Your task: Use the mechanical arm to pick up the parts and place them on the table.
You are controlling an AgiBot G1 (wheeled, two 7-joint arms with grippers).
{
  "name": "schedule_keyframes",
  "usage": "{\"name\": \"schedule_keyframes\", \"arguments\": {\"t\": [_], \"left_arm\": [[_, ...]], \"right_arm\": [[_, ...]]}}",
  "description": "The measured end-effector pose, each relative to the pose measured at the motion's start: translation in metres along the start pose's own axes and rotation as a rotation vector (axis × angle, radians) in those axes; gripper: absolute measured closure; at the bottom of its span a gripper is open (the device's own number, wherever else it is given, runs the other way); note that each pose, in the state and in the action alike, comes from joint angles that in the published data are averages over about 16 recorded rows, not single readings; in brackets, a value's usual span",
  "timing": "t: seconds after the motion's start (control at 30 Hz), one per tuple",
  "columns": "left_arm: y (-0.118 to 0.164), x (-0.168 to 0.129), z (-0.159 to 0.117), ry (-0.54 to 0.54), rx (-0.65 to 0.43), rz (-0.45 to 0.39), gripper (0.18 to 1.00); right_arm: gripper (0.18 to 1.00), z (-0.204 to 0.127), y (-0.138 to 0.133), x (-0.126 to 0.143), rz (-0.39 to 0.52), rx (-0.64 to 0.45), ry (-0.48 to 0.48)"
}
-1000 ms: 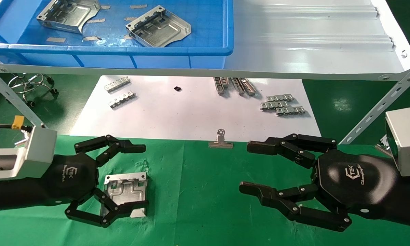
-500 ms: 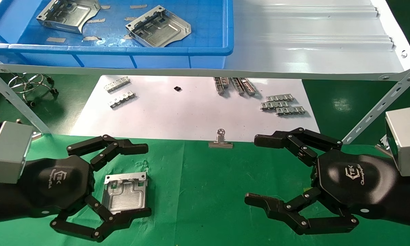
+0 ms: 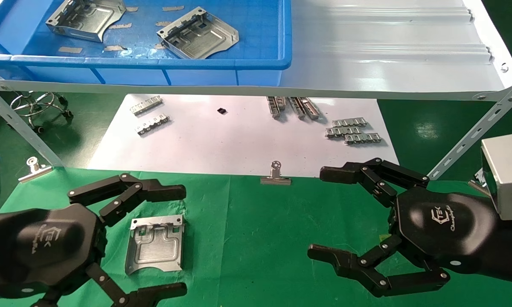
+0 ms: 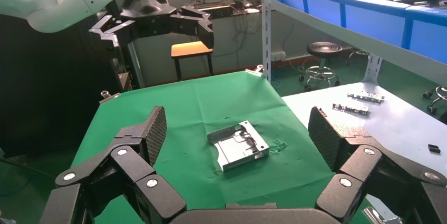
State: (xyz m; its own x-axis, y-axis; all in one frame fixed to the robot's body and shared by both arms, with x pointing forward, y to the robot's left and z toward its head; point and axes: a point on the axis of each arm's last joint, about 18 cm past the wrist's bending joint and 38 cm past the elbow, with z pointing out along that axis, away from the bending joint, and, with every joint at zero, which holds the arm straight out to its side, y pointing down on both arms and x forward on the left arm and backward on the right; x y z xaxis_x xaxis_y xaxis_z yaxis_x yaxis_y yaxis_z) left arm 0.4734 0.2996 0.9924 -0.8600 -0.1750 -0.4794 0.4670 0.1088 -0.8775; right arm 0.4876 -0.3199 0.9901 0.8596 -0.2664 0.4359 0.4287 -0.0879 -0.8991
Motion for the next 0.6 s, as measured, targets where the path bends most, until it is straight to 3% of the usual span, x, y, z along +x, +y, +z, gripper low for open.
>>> {"name": "schedule_keyframes", "arguments": {"t": [0.6], "left_arm": [[-0.0001, 0.0001, -0.0001, -0.001, 0.000, -0.002, 0.183]], "right_arm": [[0.178, 0.0000, 0.0000, 0.0000, 0.000, 0.000, 0.000]]}}
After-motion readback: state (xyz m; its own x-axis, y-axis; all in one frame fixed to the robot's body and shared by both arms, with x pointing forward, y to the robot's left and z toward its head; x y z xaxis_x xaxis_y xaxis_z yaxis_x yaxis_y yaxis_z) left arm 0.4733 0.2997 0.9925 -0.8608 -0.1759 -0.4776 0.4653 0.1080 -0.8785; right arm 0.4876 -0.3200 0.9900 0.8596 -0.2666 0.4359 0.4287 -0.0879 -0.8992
